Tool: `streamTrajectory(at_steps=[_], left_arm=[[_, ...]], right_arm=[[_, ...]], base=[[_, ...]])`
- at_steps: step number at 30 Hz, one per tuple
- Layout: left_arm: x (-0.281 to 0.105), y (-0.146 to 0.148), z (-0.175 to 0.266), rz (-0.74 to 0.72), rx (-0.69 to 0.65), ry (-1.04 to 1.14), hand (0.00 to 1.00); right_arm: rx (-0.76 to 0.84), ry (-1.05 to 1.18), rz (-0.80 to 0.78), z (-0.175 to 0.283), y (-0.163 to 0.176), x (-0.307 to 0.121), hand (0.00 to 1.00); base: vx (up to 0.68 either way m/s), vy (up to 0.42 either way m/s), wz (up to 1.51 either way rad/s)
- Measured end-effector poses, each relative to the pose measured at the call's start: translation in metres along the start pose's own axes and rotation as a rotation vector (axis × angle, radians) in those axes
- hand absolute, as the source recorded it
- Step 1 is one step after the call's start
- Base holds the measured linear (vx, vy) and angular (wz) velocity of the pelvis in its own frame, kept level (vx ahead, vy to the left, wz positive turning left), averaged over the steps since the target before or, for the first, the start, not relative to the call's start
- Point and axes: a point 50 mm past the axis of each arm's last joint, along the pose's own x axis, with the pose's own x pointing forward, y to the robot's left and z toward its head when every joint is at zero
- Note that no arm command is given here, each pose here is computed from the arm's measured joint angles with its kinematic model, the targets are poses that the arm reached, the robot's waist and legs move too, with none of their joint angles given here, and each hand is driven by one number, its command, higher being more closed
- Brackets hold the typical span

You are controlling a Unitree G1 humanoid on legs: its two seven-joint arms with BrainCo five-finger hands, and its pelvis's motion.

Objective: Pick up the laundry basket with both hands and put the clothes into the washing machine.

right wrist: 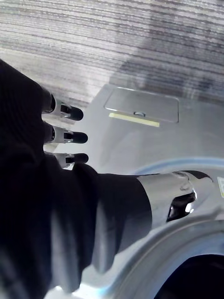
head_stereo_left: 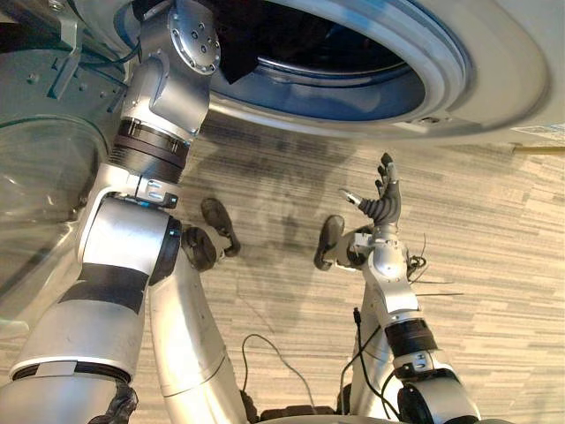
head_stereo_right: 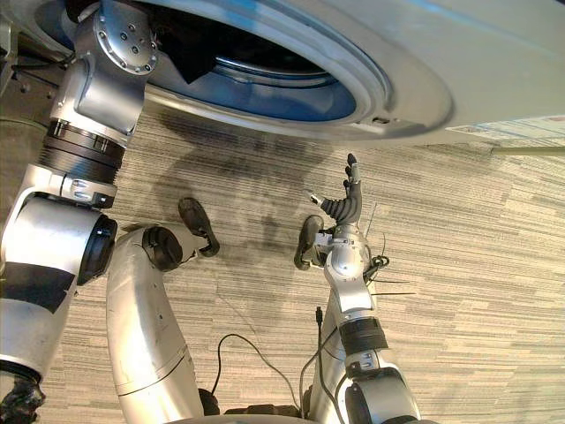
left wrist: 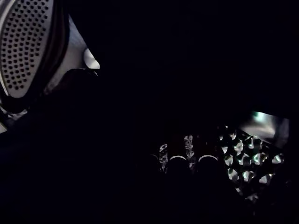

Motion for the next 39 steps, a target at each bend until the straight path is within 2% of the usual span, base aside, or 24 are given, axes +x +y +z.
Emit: streamTrajectory(at_steps=[14,17,19,20,22,24,26,29,33,37,39], left_arm=[[-0.004,-0.012,0.007,-0.068,0.12,-0.065,0.0],[-0.008,-0.018,0.011,-0.076,0.019,-0.02,0.0],[-0.028,-0.032,0.001,-0.097,-0.184,0.096,0.0],[-0.037,-0.038,-0.002,-0.107,-0.238,0.131,0.0],[-0.09,-0.072,-0.01,-0.198,-0.496,0.29,0.0],[-0.13,-0.092,-0.014,-0.253,-0.617,0.411,0.0],[-0.202,-0.117,-0.018,-0.372,-0.704,0.596,0.0],[-0.271,-0.129,-0.015,-0.5,-0.732,0.728,0.0],[-0.332,-0.126,-0.016,-0.611,-0.771,0.846,0.0],[-0.41,-0.109,-0.032,-0.688,-0.814,1.129,0.0],[-0.444,-0.099,-0.04,-0.723,-0.792,1.255,0.0]], right_arm=[[0.011,0.022,0.056,-0.005,0.004,-0.003,0.0],[0.009,0.044,0.046,-0.009,0.002,-0.004,0.0],[0.001,0.081,0.045,-0.016,0.003,-0.007,0.0],[-0.003,0.093,0.046,-0.019,0.004,-0.009,0.0],[-0.035,0.17,0.041,-0.034,0.002,-0.019,0.0],[-0.054,0.213,0.027,-0.042,-0.003,-0.025,0.0],[-0.09,0.276,0.018,-0.055,-0.01,-0.034,0.0],[-0.115,0.344,-0.004,-0.069,-0.021,-0.046,0.0],[-0.133,0.477,-0.024,-0.093,-0.028,-0.071,0.0],[-0.166,0.676,-0.063,-0.125,-0.047,-0.121,0.0],[-0.18,0.757,-0.077,-0.136,-0.055,-0.142,0.0]], base=[[0.03,-0.042,0.04],[0.03,-0.065,0.04],[0.05,-0.073,0.07],[0.06,-0.086,0.11],[0.06,-0.075,0.24],[0.05,-0.061,0.25],[0.07,-0.099,0.29],[0.08,-0.099,0.3],[0.09,-0.09,0.34],[0.12,-0.071,0.2],[0.14,-0.028,0.06]])
